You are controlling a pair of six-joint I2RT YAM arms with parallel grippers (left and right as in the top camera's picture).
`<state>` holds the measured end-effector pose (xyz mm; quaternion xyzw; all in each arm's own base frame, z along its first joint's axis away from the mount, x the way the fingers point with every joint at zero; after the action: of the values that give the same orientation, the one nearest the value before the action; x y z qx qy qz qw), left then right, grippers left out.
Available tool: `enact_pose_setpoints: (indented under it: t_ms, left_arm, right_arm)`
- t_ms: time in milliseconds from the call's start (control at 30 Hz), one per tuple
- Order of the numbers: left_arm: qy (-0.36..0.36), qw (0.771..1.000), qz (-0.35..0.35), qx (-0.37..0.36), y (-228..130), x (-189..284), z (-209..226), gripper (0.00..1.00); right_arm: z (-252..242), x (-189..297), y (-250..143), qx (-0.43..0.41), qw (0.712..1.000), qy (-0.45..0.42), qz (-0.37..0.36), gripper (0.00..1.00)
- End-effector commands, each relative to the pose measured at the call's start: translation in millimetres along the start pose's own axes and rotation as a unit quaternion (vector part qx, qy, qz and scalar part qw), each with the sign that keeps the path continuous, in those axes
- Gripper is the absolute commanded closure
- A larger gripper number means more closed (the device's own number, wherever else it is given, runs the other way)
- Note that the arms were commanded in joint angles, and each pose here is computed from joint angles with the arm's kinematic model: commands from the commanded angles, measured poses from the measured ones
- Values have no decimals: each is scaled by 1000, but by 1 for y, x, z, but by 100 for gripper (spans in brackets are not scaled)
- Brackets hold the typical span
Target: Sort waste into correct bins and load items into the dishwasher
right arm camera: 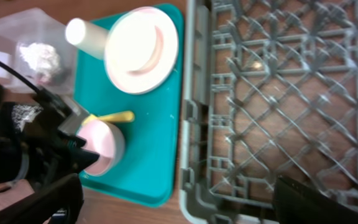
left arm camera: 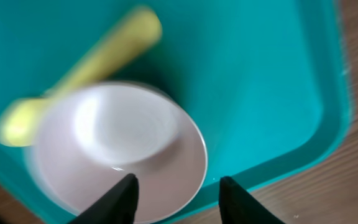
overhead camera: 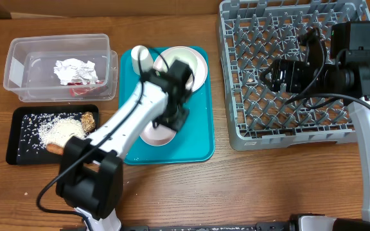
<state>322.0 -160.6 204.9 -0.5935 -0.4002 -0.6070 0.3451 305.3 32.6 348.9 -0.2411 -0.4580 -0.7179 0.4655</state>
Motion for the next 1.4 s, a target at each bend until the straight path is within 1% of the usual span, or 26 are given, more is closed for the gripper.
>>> enact_pose_setpoints:
  t_ms: [0, 67, 100, 167, 267, 367, 600, 700, 767, 900, 1033, 1233, 1367]
  left_arm:
    - [14, 992, -107, 64, 11, 80, 31, 39]
    - [18, 983, -147, 111, 8, 113, 54, 32]
    - [17, 977, -165, 133, 5, 127, 67, 30]
    - [10, 967, -195, 166, -1, 148, 91, 29]
    - [-5, 953, -221, 205, -13, 163, 123, 29]
    - [0, 951, -211, 227, -23, 161, 142, 29]
    - [10, 955, -194, 224, -27, 153, 147, 29]
    - [19, 955, -193, 226, -27, 153, 148, 28]
    - [27, 954, -191, 228, -27, 153, 150, 28]
    - [32, 954, -191, 228, -28, 153, 150, 28]
    - [34, 954, -189, 229, -28, 153, 151, 28]
    - [34, 954, -188, 229, -28, 152, 151, 27]
    - [34, 954, -188, 229, -28, 152, 151, 26]
  right_arm:
    - [21, -3, 1, 2, 999, 45, -5, 5]
    - [37, -11, 2, 19, 998, 51, -15, 10]
    - [45, -16, 3, 16, 999, 44, -21, 10]
    - [59, -26, 2, 13, 999, 32, -28, 9]
    - [84, -54, -5, 11, 1000, 4, -23, 10]
    - [106, -96, -20, 13, 1000, -20, 19, 10]
    - [126, -186, -61, 9, 990, -54, 133, 19]
    - [131, -213, -76, 18, 985, -59, 161, 23]
    - [133, -230, -86, 19, 982, -66, 177, 29]
    - [131, -258, -101, 9, 976, -83, 200, 34]
    - [126, -276, -110, 4, 971, -90, 219, 42]
    - [126, -282, -110, 5, 972, -88, 217, 63]
    - [125, -285, -110, 3, 973, -86, 215, 63]
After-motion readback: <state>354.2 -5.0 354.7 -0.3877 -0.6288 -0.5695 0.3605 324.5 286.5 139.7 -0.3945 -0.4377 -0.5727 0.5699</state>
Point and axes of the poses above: each gripper's point midway between its finger pads, its own x axis back along the fingers, its own z axis along the line the jaws close on, y = z × x, the point moved 10 cm from there along x, back along the fingers, and after that the axes turned 3 degrees about -x, right-handed, at the moved point
